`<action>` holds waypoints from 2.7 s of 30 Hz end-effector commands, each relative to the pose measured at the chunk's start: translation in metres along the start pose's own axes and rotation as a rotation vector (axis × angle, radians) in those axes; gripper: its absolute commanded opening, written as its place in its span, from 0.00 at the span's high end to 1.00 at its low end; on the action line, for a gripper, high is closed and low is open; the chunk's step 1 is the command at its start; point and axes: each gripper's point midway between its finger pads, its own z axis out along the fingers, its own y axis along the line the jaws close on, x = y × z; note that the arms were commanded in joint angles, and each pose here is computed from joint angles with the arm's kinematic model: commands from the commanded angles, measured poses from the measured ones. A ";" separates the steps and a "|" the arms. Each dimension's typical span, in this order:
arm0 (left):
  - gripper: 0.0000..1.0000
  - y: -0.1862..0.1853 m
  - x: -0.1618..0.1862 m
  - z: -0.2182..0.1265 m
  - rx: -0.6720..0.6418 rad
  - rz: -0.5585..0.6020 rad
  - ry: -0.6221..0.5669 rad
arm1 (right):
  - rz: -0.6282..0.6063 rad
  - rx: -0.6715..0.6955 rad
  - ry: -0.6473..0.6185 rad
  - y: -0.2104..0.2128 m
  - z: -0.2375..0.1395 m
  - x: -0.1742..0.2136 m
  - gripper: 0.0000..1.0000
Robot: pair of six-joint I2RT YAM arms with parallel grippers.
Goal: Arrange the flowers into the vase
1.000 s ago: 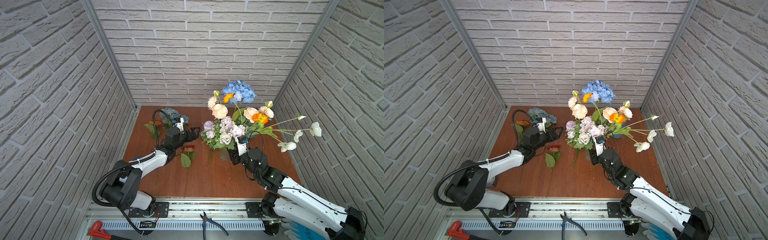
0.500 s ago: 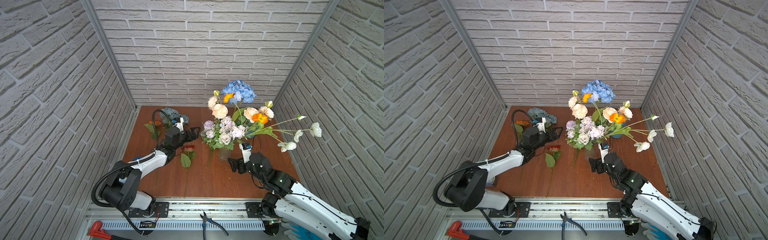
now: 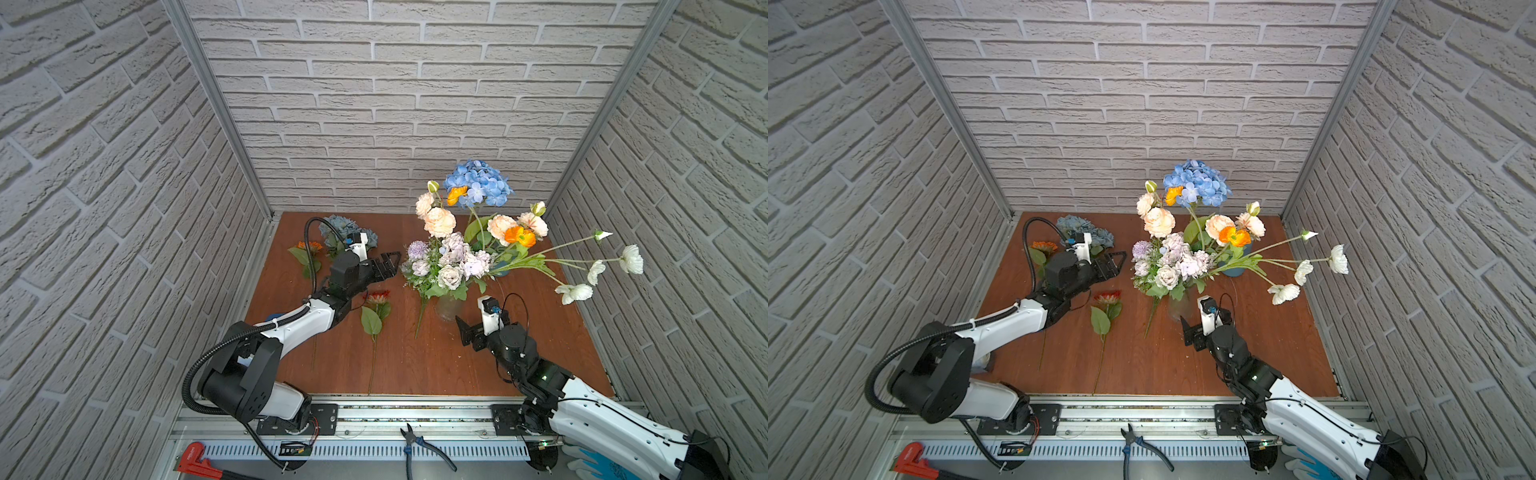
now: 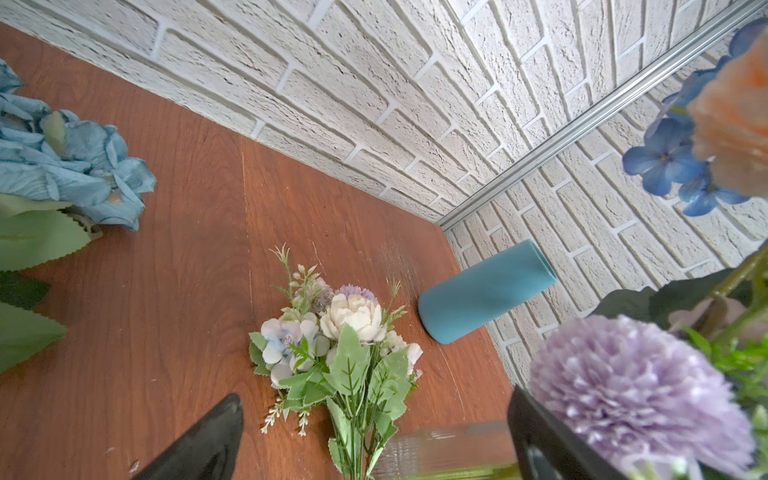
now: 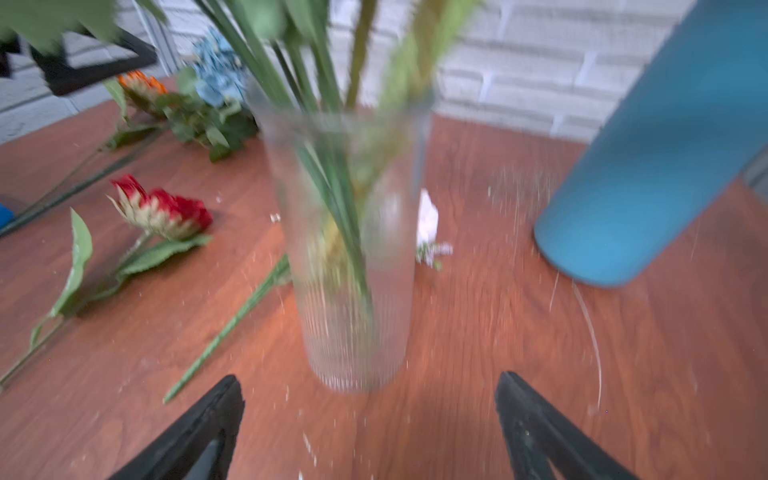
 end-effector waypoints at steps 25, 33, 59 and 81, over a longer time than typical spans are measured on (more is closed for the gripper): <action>0.02 -0.068 -0.008 0.018 0.210 0.021 -0.016 | -0.042 0.053 -0.373 -0.006 0.045 -0.104 0.02; 0.02 -0.080 -0.004 0.018 0.236 0.022 -0.003 | -0.046 0.099 -0.381 -0.013 0.056 -0.099 0.02; 0.02 -0.039 -0.019 -0.007 0.080 0.046 -0.057 | -0.003 0.133 -0.530 -0.018 0.056 -0.121 0.94; 0.02 0.007 -0.032 -0.030 -0.056 0.035 -0.098 | -0.050 0.119 -0.701 -0.044 0.057 -0.230 0.94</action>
